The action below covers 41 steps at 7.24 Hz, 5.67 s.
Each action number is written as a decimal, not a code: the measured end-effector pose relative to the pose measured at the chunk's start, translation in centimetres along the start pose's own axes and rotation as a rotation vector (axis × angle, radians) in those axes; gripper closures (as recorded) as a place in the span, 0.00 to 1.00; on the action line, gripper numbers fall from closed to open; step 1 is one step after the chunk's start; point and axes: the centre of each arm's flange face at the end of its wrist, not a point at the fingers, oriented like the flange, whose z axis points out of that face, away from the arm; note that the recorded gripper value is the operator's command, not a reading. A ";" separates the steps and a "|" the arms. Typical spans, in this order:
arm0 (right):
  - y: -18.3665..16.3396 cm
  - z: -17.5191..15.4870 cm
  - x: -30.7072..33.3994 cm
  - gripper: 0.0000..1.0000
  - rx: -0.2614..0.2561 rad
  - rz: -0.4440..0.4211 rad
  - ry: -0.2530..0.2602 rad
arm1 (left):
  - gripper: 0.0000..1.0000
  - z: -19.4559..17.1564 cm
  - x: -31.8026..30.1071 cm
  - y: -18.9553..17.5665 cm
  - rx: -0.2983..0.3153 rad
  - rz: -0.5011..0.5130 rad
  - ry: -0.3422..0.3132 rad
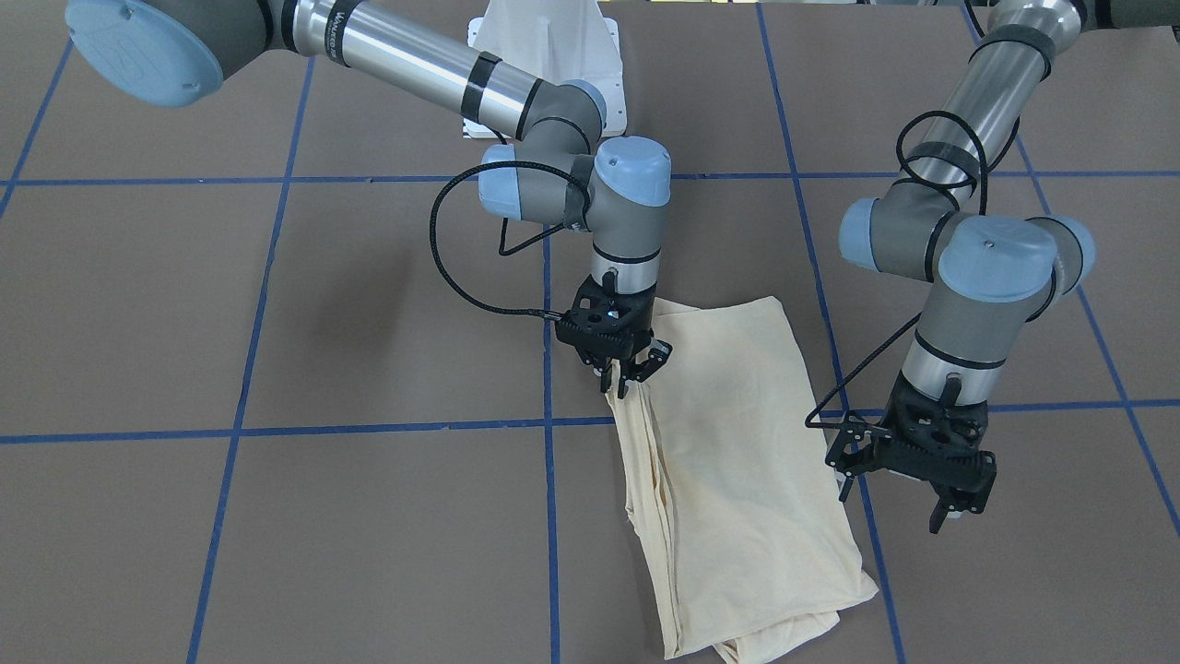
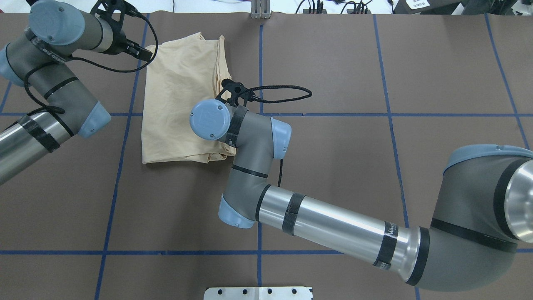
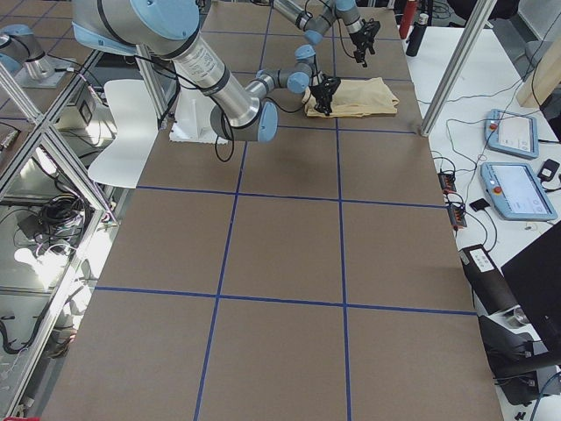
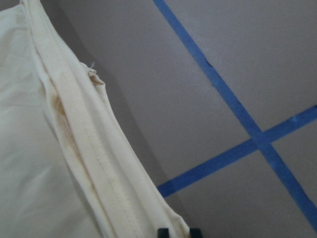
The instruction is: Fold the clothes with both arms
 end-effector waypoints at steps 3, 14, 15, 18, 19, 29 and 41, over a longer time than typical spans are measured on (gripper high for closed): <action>0.1 -0.8 0.3 1.00 -0.013 -0.026 -0.006 | 0.00 0.0 0.0 0.1 0.000 0.000 0.000; 1.7 -9.4 22.9 0.00 -0.027 -0.162 -0.012 | 0.00 -1.2 0.0 1.0 0.010 0.004 0.009; 0.8 -9.9 21.4 0.01 -0.028 -0.179 0.017 | 0.00 -1.1 0.0 1.1 0.008 0.004 0.009; 1.4 -7.2 18.1 0.24 -0.023 -0.258 0.098 | 0.00 -1.0 0.1 1.2 0.006 0.005 0.010; 1.6 -6.3 18.1 0.25 -0.024 -0.305 0.125 | 0.00 -1.0 0.2 1.2 0.006 0.005 0.011; -2.2 -10.0 28.4 0.01 -0.037 -0.525 0.172 | 0.00 -2.7 1.5 1.6 0.008 -0.080 0.068; -4.1 -15.4 35.1 0.00 -0.103 -0.302 -0.169 | 0.48 -14.2 33.9 23.8 -0.323 -0.769 0.314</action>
